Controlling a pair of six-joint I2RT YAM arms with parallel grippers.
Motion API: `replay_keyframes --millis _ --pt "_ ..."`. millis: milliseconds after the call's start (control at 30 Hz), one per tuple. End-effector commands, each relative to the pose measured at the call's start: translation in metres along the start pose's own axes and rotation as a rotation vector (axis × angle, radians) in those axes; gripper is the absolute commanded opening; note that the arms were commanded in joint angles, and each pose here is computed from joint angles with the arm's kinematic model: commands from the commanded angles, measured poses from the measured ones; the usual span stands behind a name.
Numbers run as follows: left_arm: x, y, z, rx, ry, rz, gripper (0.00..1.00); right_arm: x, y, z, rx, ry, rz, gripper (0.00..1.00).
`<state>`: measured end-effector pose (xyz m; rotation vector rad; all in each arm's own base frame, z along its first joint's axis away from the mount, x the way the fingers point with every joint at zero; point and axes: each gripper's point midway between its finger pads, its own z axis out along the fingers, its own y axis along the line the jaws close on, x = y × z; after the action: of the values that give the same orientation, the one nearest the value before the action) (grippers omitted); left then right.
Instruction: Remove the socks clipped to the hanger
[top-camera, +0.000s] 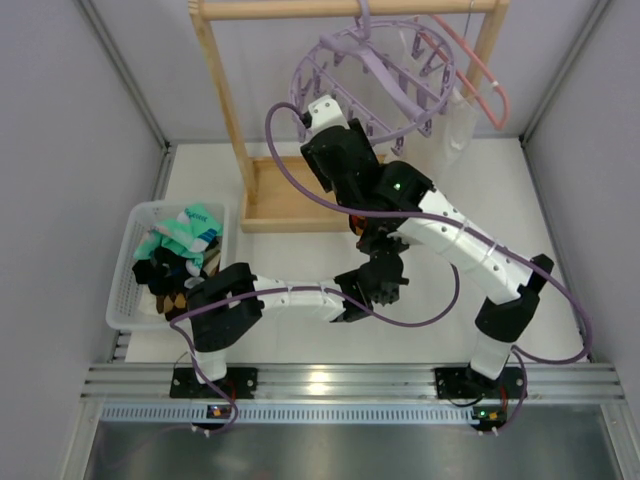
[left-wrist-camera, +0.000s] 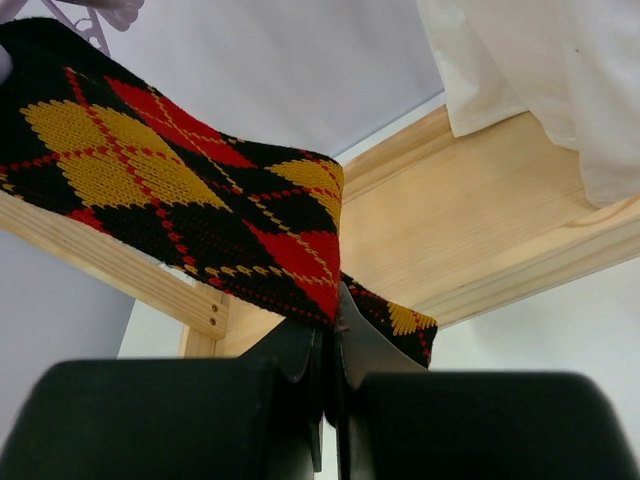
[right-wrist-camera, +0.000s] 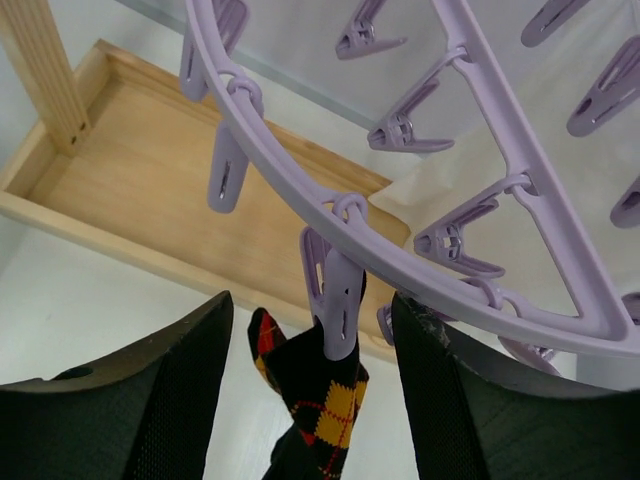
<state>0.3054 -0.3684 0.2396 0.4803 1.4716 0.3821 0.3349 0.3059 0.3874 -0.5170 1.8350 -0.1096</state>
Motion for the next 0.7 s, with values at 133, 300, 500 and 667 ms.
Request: replay_keyframes --millis 133,300,500,667 --pt "-0.024 0.010 -0.002 0.000 -0.039 -0.081 0.00 -0.015 -0.018 0.012 0.160 -0.041 0.013 0.57" --pt "-0.027 0.009 -0.002 0.012 -0.051 -0.091 0.00 -0.011 -0.019 0.016 0.257 -0.047 -0.015 0.54" --pt "-0.015 0.009 0.003 -0.003 -0.030 -0.110 0.00 -0.023 -0.012 -0.007 0.203 -0.112 0.041 0.53" --pt "0.020 0.048 0.017 -0.087 0.030 -0.204 0.00 -0.027 -0.003 -0.023 0.082 -0.127 0.081 0.56"
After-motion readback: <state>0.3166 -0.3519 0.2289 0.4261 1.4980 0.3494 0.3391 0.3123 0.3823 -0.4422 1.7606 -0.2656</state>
